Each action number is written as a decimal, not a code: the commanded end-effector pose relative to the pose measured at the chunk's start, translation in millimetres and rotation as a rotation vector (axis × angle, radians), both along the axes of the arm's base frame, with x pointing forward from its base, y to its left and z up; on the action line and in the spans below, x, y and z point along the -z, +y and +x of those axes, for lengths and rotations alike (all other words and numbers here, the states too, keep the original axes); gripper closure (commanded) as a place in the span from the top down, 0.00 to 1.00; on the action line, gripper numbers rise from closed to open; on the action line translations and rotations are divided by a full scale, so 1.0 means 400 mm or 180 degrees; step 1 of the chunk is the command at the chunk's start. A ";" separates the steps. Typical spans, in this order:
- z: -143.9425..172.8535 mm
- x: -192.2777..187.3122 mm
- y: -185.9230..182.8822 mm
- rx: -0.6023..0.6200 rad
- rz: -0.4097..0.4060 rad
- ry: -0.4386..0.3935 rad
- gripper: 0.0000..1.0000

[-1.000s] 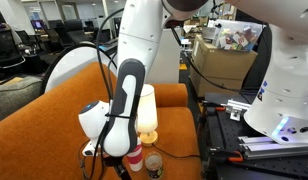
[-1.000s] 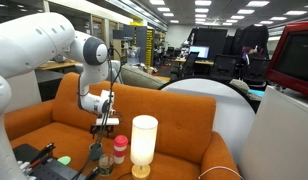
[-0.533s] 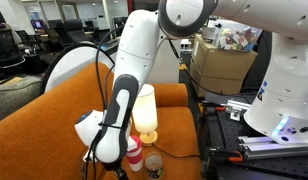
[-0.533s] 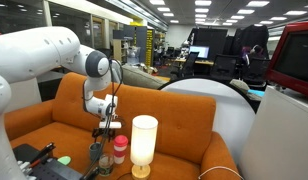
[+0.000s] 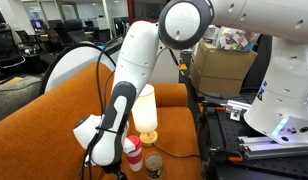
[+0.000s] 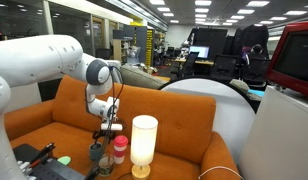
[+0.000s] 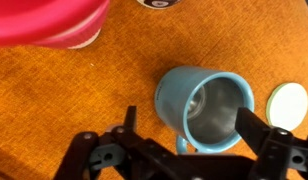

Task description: Move the grey mug towards the end of the couch

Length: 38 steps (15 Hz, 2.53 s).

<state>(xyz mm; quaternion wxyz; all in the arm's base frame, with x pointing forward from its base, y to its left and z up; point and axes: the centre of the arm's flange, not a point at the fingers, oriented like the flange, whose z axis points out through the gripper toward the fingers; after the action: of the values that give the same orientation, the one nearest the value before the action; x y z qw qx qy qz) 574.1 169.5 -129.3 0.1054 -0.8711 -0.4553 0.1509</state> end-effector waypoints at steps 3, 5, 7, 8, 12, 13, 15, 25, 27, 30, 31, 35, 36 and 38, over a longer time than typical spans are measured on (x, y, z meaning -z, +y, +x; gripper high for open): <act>0.001 -0.001 0.001 0.0000 0.0002 0.0001 1.00; 0.005 0.007 0.004 0.0018 0.0021 -0.0059 1.00; 0.007 0.034 0.012 -0.0031 0.0079 -0.0105 1.00; 0.005 0.047 0.012 -0.0030 0.0081 -0.0104 1.00; -0.007 0.122 0.009 -0.0008 0.0104 -0.0079 1.00; -0.009 0.133 0.007 -0.0002 0.0104 -0.0081 1.00; -0.008 0.123 0.004 0.0010 0.0123 -0.0126 0.72; 0.005 0.104 -0.004 0.0019 0.0144 -0.0204 0.12; 0.004 0.101 -0.004 0.0016 0.0141 -0.0202 0.00; -0.008 0.093 -0.005 0.0011 0.0105 -0.0163 0.03; -0.017 0.089 -0.003 -0.0009 0.0094 -0.0165 0.03; -0.044 0.071 0.015 -0.0114 0.0118 -0.0195 0.03; -0.048 0.067 0.020 -0.0149 0.0125 -0.0208 0.03; -0.056 0.063 0.032 -0.0239 0.0142 -0.0216 0.03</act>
<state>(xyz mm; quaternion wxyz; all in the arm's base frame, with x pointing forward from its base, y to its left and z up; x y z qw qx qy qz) 561.7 181.2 -166.8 0.1075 -0.8672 -0.4710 0.1209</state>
